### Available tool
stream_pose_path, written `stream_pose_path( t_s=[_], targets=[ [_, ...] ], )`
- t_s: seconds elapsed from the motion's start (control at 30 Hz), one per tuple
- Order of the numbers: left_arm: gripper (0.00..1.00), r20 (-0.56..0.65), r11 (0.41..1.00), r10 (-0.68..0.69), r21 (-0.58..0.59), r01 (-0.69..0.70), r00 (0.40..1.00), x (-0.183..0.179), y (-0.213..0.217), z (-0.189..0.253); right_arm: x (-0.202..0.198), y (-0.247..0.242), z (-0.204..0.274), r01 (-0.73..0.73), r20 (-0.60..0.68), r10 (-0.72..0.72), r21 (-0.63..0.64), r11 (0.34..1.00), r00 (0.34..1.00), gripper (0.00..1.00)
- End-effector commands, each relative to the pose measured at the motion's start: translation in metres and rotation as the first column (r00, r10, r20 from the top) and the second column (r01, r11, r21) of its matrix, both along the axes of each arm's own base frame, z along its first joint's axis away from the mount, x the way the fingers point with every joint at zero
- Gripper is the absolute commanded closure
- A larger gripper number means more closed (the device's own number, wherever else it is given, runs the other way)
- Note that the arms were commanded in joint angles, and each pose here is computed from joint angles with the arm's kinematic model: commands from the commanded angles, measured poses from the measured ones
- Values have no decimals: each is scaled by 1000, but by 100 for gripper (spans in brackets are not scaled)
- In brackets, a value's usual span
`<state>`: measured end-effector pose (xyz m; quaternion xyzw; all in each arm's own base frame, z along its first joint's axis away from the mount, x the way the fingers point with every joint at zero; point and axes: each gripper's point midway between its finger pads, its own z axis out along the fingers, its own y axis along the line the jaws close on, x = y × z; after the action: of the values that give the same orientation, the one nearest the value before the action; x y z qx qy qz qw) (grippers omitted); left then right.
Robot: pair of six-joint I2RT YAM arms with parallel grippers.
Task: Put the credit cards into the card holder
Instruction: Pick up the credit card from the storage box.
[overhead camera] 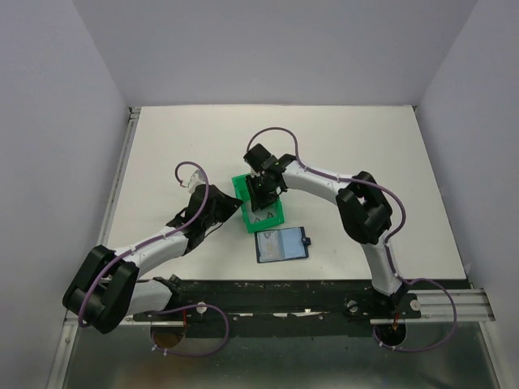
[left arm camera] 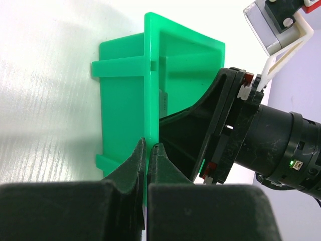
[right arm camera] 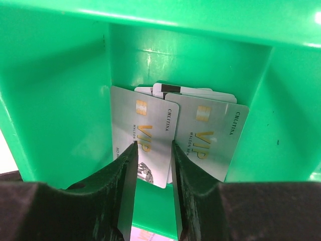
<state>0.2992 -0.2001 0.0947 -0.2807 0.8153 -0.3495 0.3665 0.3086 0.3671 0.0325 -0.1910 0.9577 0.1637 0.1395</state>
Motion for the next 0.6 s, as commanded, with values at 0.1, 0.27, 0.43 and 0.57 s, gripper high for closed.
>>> stream_pose_path(
  t_s=[0.1, 0.27, 0.43, 0.57],
  targets=[
    [100, -162, 992, 15, 124, 5, 987, -27, 20, -55, -18, 28, 20, -68, -28, 73, 160, 985, 997, 61],
    [100, -167, 992, 12, 125, 10, 986, -28, 19, -56, -20, 33, 27, -71, -22, 77, 201, 977, 997, 61],
    [100, -165, 992, 14, 122, 7, 986, -28, 20, -56, -21, 35, 32, -68, -35, 78, 232, 970, 996, 61],
    [100, -165, 993, 16, 121, 4, 986, -28, 20, -57, -24, 36, 31, -67, -48, 81, 250, 966, 996, 63]
  ],
)
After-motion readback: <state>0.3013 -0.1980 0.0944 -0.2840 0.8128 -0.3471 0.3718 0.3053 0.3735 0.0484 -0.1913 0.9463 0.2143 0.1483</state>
